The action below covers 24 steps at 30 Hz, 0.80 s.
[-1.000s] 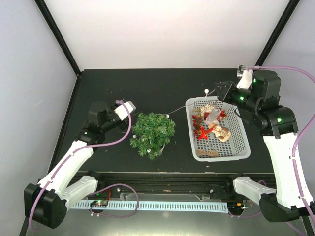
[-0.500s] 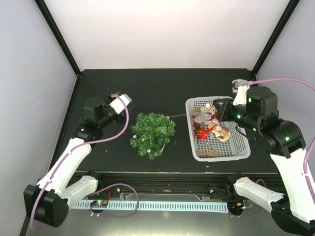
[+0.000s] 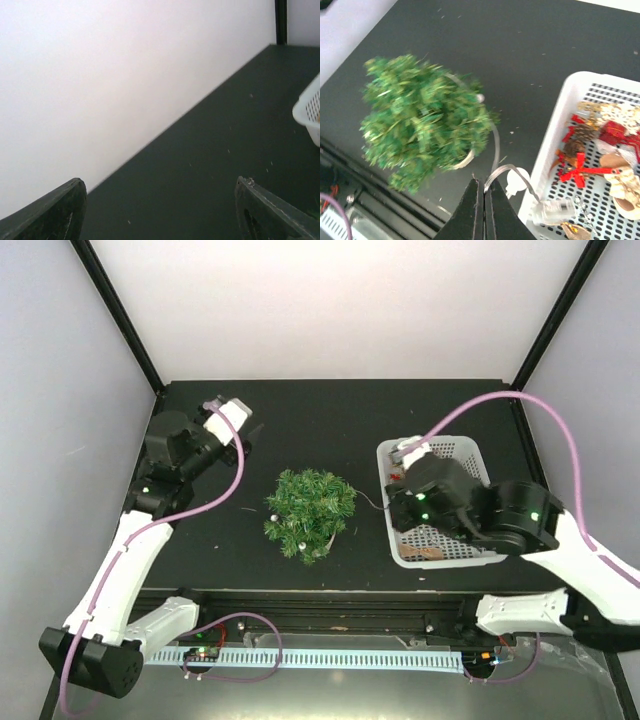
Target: Decorate the small christmas tree
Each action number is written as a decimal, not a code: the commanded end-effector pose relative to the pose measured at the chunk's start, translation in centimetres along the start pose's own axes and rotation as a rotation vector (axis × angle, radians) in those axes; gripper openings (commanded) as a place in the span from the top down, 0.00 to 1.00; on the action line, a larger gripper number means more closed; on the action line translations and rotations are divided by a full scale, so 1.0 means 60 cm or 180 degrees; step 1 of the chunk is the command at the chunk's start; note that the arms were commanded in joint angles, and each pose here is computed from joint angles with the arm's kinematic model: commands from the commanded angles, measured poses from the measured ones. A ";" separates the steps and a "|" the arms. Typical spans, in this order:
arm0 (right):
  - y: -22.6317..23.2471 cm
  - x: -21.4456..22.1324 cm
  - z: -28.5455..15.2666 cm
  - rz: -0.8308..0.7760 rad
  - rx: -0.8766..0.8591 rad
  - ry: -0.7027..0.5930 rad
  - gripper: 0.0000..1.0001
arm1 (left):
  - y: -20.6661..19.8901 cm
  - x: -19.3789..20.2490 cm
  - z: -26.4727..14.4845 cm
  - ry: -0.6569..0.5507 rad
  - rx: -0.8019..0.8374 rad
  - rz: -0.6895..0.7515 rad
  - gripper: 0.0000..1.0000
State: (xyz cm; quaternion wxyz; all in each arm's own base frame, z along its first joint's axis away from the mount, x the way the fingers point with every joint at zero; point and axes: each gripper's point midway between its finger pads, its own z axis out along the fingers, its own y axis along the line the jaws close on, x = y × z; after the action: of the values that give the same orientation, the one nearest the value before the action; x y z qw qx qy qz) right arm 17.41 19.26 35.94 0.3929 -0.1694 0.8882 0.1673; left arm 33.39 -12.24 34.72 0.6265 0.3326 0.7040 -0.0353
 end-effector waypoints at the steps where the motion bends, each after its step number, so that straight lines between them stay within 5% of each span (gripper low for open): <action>1: 0.045 -0.002 -0.008 -0.0304 0.0169 -0.0023 0.99 | 0.027 -0.085 -0.040 -0.0228 -0.0059 -0.0082 0.18; 8: 0.121 0.006 -0.007 -0.0550 -0.0132 0.0085 0.99 | 0.013 -0.175 -0.097 -0.0534 0.0257 -0.0165 0.15; 12: 0.146 0.023 -0.005 -0.0693 -0.0276 0.0242 0.99 | -0.063 -0.197 -0.145 -0.0601 0.1090 0.0008 0.16; 18: 0.166 0.017 -0.018 -0.0602 -0.0523 0.0237 0.99 | -0.202 -0.144 -0.216 -0.0549 0.2652 -0.0126 0.22; 24: 0.178 -0.002 -0.030 -0.0536 -0.0626 0.0150 0.99 | -0.282 -0.088 -0.248 -0.0401 0.3294 -0.0214 0.34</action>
State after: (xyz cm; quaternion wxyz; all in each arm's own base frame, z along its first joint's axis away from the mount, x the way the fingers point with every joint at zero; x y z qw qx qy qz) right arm 11.99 27.47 36.89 0.3545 -0.2912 0.8696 0.1825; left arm 16.68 -19.69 38.99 0.4884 0.5381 0.5949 -0.3436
